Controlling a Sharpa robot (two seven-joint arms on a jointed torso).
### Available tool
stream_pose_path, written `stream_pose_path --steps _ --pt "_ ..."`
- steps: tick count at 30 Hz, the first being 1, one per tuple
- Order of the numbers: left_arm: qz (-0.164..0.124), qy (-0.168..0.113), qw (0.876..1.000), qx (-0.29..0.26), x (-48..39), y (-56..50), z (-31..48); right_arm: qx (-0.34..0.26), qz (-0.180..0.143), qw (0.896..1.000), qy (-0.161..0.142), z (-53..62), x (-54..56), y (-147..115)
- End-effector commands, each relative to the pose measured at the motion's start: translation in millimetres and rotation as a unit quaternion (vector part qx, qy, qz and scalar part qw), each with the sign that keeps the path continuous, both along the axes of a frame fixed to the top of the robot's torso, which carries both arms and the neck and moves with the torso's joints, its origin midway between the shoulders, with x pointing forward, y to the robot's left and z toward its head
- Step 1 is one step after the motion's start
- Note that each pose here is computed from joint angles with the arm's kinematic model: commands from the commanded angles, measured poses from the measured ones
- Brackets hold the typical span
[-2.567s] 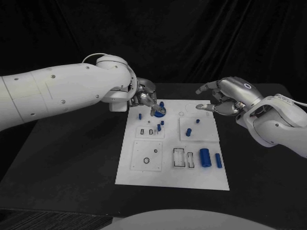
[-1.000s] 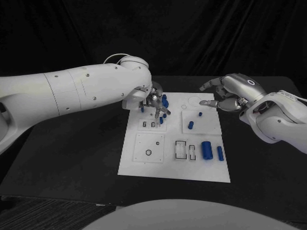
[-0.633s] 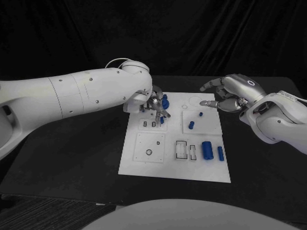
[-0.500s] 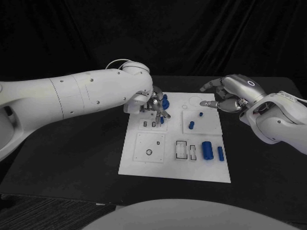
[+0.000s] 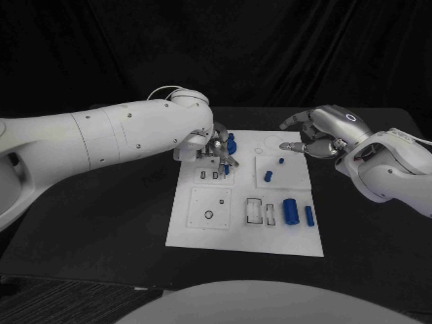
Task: Assemble the parts on the task board
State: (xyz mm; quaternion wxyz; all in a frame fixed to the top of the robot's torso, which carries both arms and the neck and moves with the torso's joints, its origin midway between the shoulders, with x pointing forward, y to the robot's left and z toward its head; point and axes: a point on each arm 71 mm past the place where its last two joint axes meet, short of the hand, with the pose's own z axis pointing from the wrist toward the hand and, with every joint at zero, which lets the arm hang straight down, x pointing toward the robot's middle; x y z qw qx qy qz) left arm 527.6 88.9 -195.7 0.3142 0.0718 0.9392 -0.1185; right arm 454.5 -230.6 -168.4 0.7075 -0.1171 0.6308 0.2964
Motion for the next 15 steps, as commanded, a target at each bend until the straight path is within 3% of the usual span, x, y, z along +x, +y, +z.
stream_pose_path --steps 1,15 --pt "-0.003 -0.001 1.000 -0.012 0.1 -2.9 -1.1 -0.002 -0.005 1.000 0.002 -1.4 0.2 -0.2" --pt "0.001 0.001 1.000 -0.010 2.8 -2.3 -5.1 -0.004 -0.007 1.000 0.005 -3.0 0.4 -0.9"
